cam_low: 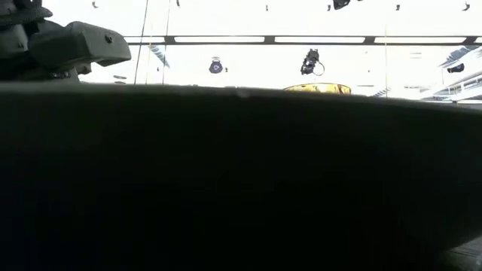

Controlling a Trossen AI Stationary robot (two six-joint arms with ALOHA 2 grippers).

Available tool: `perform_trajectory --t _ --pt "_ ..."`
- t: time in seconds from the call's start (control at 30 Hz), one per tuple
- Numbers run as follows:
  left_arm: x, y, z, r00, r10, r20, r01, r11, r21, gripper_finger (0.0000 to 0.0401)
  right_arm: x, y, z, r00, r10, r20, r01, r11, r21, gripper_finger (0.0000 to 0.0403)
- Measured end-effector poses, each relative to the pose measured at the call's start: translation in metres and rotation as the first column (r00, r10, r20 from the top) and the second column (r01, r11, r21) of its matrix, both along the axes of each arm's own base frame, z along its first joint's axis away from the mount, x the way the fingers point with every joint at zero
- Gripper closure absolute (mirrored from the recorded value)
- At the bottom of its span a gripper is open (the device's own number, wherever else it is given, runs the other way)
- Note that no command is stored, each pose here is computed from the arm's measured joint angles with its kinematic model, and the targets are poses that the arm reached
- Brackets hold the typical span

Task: Pick and place plate/cup/fork/spoon on tray
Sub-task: Put the yellow spoon on the black serving tray to the left of the orange fork

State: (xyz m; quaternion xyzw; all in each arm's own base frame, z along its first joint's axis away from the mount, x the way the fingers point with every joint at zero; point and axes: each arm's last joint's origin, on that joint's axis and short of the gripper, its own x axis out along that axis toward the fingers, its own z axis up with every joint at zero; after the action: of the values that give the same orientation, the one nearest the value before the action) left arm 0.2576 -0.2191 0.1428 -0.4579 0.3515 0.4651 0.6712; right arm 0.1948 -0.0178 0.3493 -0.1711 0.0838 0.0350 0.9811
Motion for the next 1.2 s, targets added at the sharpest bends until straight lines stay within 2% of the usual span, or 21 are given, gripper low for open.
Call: perform_trajectory --t 0.17,0.37,0.47,0.8,1.03,1.2 --pt "0.002 0.010 0.009 0.998 -0.018 -0.062 0.021 0.998 0.059 0.0290 0.000 0.000 0.000 1.000 0.000 0.000 0.000 1.000 0.000 0.0300" --pt "0.025 0.041 0.024 0.987 -0.068 -0.144 0.095 0.977 0.191 0.0293 0.000 0.000 0.001 1.000 0.000 0.008 0.000 1.000 -0.001 0.0300" --pt "0.039 0.063 0.025 0.980 -0.078 -0.183 0.118 0.968 0.220 0.0294 0.000 0.000 0.001 1.000 0.000 0.008 0.000 1.000 -0.001 0.0300" --pt "0.071 0.144 0.024 0.901 -0.197 -0.386 0.269 0.953 0.141 0.0294 0.000 0.000 0.000 1.000 0.000 -0.005 0.000 1.000 0.000 0.0300" --pt "0.077 0.182 0.024 0.842 -0.264 -0.471 0.359 0.925 0.123 0.0297 0.000 0.000 -0.001 1.000 0.000 -0.015 0.000 1.000 -0.002 0.0300" --pt "0.076 0.207 0.020 0.819 -0.246 -0.518 0.365 0.920 0.140 0.0324 0.000 0.000 -0.002 1.000 0.000 -0.022 0.000 1.000 0.002 0.0300"
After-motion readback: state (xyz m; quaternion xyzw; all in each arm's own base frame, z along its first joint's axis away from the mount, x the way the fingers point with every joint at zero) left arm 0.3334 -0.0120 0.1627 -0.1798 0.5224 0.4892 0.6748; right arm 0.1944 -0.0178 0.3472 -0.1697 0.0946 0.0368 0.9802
